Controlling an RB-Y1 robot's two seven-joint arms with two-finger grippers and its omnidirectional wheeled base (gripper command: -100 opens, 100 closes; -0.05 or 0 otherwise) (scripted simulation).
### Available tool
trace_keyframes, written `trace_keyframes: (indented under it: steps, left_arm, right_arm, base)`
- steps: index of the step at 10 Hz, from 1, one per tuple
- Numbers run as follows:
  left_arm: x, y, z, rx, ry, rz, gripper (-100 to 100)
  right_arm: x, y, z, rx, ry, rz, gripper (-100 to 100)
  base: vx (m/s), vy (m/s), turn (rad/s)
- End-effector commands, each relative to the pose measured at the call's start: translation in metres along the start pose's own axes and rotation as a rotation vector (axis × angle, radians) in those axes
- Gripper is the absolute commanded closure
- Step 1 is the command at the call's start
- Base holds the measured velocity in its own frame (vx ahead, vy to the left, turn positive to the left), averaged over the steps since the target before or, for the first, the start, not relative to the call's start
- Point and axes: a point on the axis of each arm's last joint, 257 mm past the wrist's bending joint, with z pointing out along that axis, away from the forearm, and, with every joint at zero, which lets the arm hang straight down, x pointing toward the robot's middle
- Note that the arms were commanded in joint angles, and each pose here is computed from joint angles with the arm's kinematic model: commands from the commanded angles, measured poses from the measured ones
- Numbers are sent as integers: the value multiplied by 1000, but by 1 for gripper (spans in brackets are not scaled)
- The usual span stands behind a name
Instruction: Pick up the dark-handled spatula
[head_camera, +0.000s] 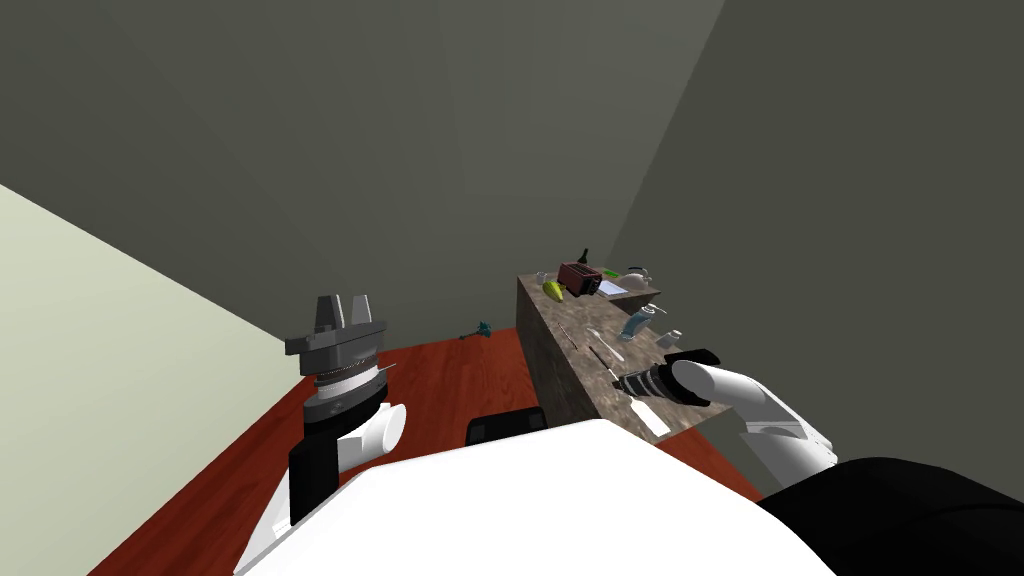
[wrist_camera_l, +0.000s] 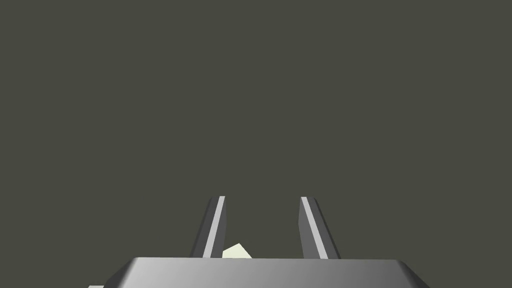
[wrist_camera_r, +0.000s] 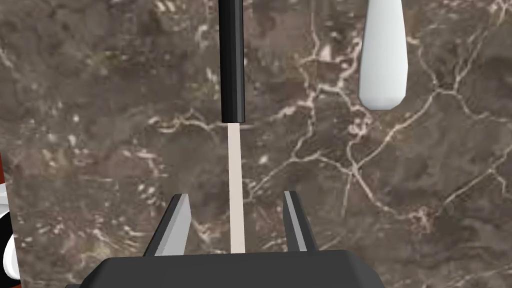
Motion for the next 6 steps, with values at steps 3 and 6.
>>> trace_keyframes:
  steps: [3, 6]
  left_arm:
    - [0, 0, 0, 0, 0, 0, 0]
    - [0, 0, 0, 0, 0, 0, 0]
  right_arm:
    - [0, 0, 0, 0, 0, 0, 100]
    - [2, -3, -9, 2, -1, -2, 100]
  base:
    - [0, 0, 0]
    - [-3, -4, -9]
